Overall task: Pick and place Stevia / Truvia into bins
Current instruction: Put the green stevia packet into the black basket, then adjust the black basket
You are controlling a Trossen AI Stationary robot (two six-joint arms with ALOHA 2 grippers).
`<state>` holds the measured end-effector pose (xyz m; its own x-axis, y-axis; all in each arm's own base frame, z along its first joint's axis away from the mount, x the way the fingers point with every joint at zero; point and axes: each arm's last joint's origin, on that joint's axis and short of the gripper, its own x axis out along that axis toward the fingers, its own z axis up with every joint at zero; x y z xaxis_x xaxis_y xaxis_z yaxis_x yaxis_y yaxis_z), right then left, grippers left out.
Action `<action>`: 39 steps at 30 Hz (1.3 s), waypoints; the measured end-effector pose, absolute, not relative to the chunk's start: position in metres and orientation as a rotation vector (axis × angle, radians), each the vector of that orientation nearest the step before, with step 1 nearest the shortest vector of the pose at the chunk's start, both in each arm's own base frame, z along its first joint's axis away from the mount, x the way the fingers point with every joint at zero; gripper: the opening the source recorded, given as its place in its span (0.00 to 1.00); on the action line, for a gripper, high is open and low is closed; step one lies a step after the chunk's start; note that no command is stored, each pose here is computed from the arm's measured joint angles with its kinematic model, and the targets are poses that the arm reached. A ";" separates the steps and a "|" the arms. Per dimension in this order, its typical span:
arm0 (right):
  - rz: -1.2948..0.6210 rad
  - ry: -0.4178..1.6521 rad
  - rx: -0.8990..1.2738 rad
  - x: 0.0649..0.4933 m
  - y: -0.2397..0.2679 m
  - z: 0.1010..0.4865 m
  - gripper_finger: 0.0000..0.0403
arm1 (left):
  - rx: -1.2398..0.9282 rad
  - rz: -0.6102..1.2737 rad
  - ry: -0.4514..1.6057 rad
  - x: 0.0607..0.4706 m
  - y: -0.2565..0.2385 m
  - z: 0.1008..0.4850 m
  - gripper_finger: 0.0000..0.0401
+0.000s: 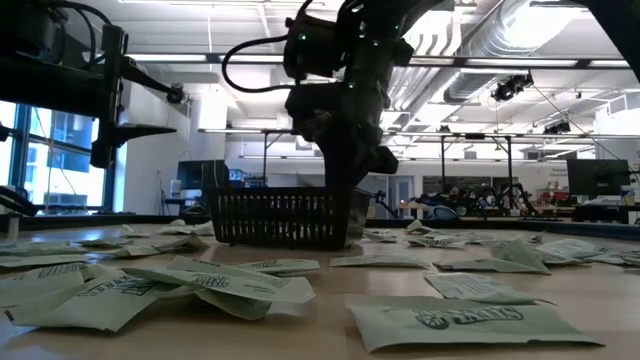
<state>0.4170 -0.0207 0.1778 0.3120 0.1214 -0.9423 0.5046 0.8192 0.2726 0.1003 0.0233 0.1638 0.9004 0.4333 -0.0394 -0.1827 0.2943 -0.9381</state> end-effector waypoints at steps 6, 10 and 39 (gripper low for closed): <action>-0.310 1.235 0.603 0.418 -0.018 0.178 0.01 | -1.207 0.416 -0.241 0.100 0.023 0.164 0.69; -0.333 1.231 0.633 0.418 -0.018 0.178 0.04 | -1.210 0.411 -0.238 0.100 0.023 0.164 0.69; -0.603 1.241 0.557 0.402 0.030 0.184 0.34 | -1.178 0.310 -0.157 0.102 0.020 0.164 0.69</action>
